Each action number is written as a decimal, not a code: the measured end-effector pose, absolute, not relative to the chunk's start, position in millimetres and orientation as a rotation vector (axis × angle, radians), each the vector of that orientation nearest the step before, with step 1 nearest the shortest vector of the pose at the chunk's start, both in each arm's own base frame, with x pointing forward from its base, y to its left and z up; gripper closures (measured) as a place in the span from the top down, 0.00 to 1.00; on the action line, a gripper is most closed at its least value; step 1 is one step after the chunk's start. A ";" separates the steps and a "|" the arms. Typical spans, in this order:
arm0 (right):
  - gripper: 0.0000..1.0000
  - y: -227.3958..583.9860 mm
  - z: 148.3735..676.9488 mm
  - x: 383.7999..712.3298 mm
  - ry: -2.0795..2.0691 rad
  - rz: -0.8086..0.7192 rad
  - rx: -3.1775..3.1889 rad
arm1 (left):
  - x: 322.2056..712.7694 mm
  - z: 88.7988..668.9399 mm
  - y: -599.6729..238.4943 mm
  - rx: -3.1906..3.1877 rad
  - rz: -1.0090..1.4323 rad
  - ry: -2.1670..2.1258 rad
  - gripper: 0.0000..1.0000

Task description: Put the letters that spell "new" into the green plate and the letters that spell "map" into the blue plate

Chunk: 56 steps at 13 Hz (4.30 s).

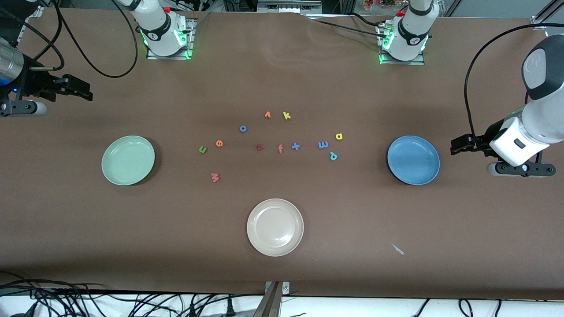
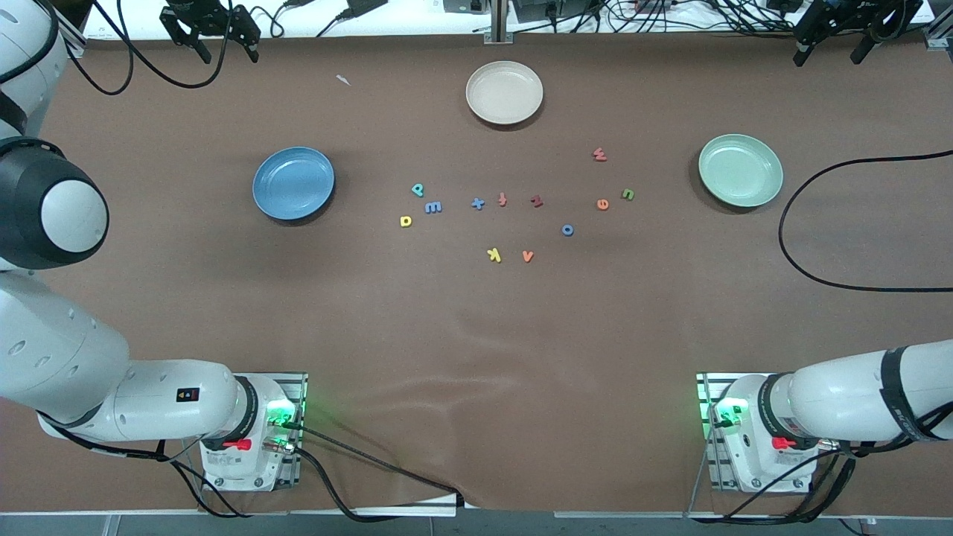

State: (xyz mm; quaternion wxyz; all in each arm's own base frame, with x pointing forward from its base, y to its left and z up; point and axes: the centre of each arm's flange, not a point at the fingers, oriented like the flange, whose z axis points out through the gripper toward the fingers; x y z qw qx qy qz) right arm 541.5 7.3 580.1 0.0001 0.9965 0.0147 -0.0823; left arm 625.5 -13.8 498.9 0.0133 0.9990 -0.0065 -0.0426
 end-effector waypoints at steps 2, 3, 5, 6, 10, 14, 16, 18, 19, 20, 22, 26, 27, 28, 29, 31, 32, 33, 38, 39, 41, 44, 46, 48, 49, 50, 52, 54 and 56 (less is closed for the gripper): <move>1.00 7.3 580.1 541.5 0.046 -0.259 3.130 | 625.5 498.9 -13.8 3.112 -0.133 -0.020 0.99; 1.00 7.3 580.1 541.5 0.046 -0.259 3.130 | 625.5 498.9 -13.8 3.112 -0.133 -0.020 0.99; 1.00 7.3 580.1 541.5 0.046 -0.259 3.130 | 625.5 498.9 -13.8 3.112 -0.133 -0.020 0.99; 1.00 7.3 580.1 541.5 0.046 -0.259 3.130 | 625.5 498.9 -13.8 3.112 -0.133 -0.020 0.99; 1.00 7.5 580.1 541.5 0.047 -0.259 3.130 | 625.5 498.9 -13.8 3.112 -0.133 -0.020 0.99; 1.00 7.6 580.1 541.5 0.047 -0.259 3.130 | 625.4 498.7 -13.8 3.112 -0.133 -0.020 0.99; 1.00 7.6 580.1 541.5 0.047 -0.259 3.130 | 625.4 498.6 -13.8 3.112 -0.134 -0.020 0.99; 1.00 7.6 580.1 541.5 0.047 -0.259 3.130 | 625.4 498.4 -13.8 3.112 -0.134 -0.020 0.99; 1.00 7.7 580.1 541.5 0.047 -0.259 3.130 | 625.4 498.4 -13.8 3.112 -0.134 -0.020 0.99; 1.00 7.9 580.1 541.5 0.048 -0.259 3.130 | 625.3 498.3 -13.8 3.112 -0.135 -0.020 0.99; 1.00 8.1 580.1 541.5 0.048 -0.259 3.130 | 625.2 497.9 -13.8 3.112 -0.136 -0.020 0.99; 1.00 9.5 577.9 542.4 0.059 -0.266 3.129 | 625.0 497.1 -13.9 3.112 -0.139 -0.020 0.99; 1.00 11.1 574.4 543.9 0.089 -0.276 3.129 | 625.0 497.0 -13.8 3.112 -0.139 -0.020 0.99; 1.00 14.0 569.2 546.2 0.141 -0.291 3.127 | 625.0 496.9 -13.8 3.112 -0.139 -0.020 0.99; 1.00 17.4 563.0 548.8 0.185 -0.309 3.124 | 624.9 496.6 -13.9 3.112 -0.140 -0.020 0.99; 1.00 21.5 551.9 553.5 0.207 -0.340 3.119 | 624.9 495.9 -13.9 3.112 -0.142 -0.020 0.99; 1.00 23.0 546.5 555.5 0.214 -0.355 3.116 | 624.9 495.3 -14.2 3.112 -0.144 -0.021 0.99; 1.00 27.0 540.7 557.7 0.226 -0.370 3.113 | 624.9 494.4 -15.9 3.112 -0.147 -0.025 0.99; 1.00 77.6 507.8 566.4 0.154 -0.340 3.095 | 626.6 474.5 -51.6 3.102 -0.202 0.023 1.00; 1.00 89.4 495.7 566.8 0.115 -0.323 3.092 | 626.4 468.0 -66.4 3.102 -0.220 0.047 1.00; 1.00 113.7 467.1 564.3 0.028 -0.280 3.089 | 624.3 450.2 -103.1 3.095 -0.272 0.101 1.00; 1.00 146.5 432.0 553.4 -0.067 -0.242 3.085 | 614.4 404.9 -158.8 3.079 -0.327 0.217 1.00; 1.00 152.4 411.8 549.2 -0.122 -0.203 3.091 | 598.7 360.5 -194.0 3.058 -0.302 0.324 1.00; 1.00 157.0 382.5 541.8 -0.193 -0.154 3.098 | 578.5 324.4 -217.1 3.041 -0.296 0.410 1.00; 1.00 163.2 365.8 536.1 -0.244 -0.134 3.099 | 569.0 311.5 -225.7 3.034 -0.293 0.440 0.99; 1.00 171.6 348.6 530.6 -0.300 -0.117 3.099 | 559.2 298.9 -234.4 3.029 -0.288 0.468 0.97; 1.00 191.0 317.9 523.6 -0.403 -0.107 3.093 | 536.8 271.8 -253.8 3.020 -0.272 0.513 0.95; 1.00 202.8 298.2 523.7 -0.491 -0.093 3.089 | 513.8 248.3 -272.1 3.018 -0.271 0.537 0.91; 1.00 212.0 278.7 524.2 -0.558 -0.072 3.093 | 499.3 236.2 -280.3 3.026 -0.290 0.543 0.90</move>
